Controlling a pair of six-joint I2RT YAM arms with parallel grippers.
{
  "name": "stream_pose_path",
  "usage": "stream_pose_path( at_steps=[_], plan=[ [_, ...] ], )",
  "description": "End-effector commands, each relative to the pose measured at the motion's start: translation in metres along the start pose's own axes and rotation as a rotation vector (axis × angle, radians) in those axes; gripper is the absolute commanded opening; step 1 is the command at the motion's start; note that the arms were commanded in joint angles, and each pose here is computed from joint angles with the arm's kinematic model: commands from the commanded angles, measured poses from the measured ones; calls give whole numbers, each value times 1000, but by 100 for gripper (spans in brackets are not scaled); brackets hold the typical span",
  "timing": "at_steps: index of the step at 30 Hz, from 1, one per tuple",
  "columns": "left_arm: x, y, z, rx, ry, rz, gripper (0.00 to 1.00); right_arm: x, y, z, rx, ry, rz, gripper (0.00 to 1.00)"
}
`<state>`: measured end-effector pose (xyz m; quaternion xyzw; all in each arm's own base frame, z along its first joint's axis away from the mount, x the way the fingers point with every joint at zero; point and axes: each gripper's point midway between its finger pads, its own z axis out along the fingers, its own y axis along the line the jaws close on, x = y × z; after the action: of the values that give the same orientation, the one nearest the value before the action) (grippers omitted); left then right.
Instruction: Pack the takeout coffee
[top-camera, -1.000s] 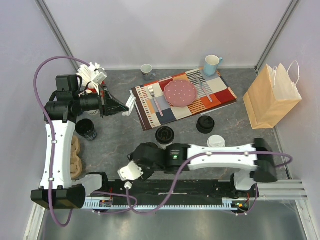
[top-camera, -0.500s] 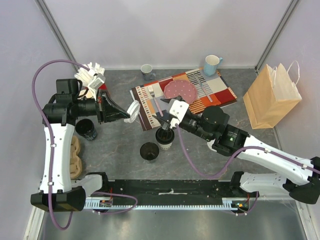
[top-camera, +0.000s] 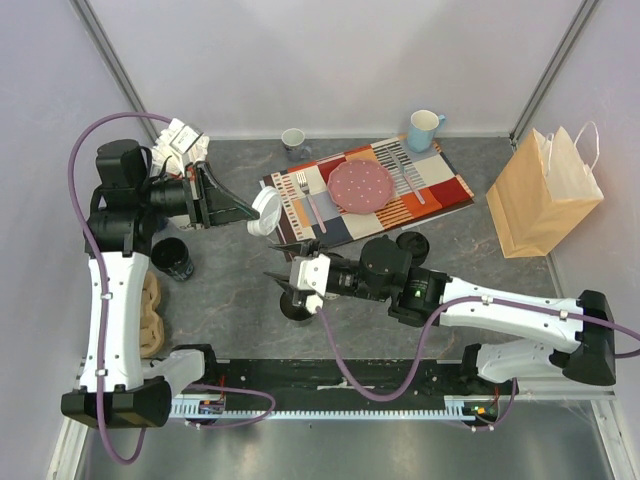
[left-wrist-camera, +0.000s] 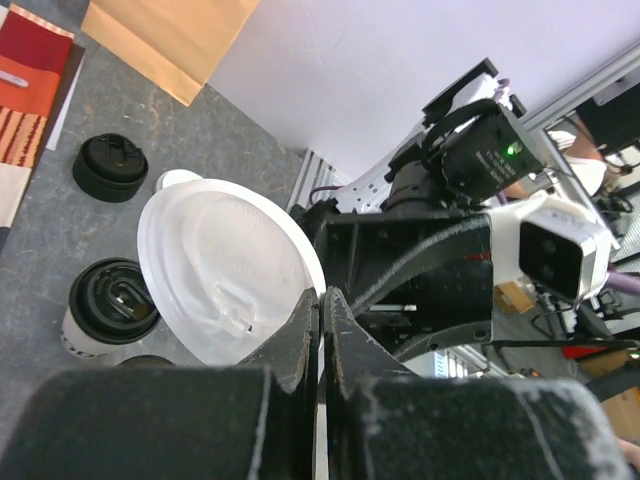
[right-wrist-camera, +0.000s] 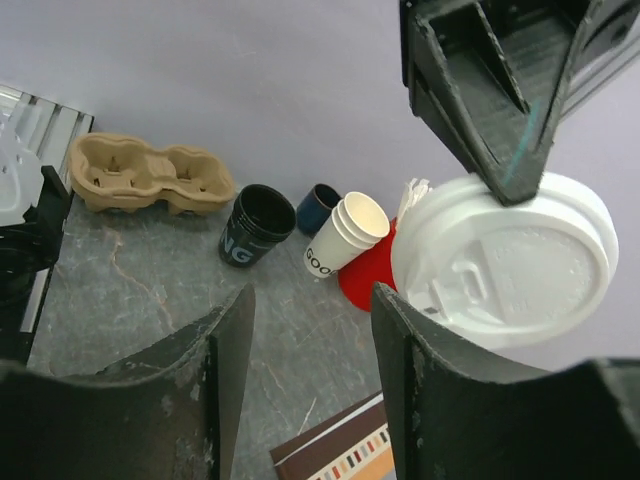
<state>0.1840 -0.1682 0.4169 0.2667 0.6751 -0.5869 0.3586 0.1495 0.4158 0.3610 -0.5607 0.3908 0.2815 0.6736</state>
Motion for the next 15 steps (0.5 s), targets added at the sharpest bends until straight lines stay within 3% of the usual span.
stream_pose_path(
  at_steps=[1, 15],
  plan=[
    [-5, -17, -1, 56, 5, -75, 2, -14, -15, 5, 69, -40, -109, 54],
    [-3, -22, -2, 70, 11, -80, 2, 2, -34, 10, 168, 38, -170, 49]
  ],
)
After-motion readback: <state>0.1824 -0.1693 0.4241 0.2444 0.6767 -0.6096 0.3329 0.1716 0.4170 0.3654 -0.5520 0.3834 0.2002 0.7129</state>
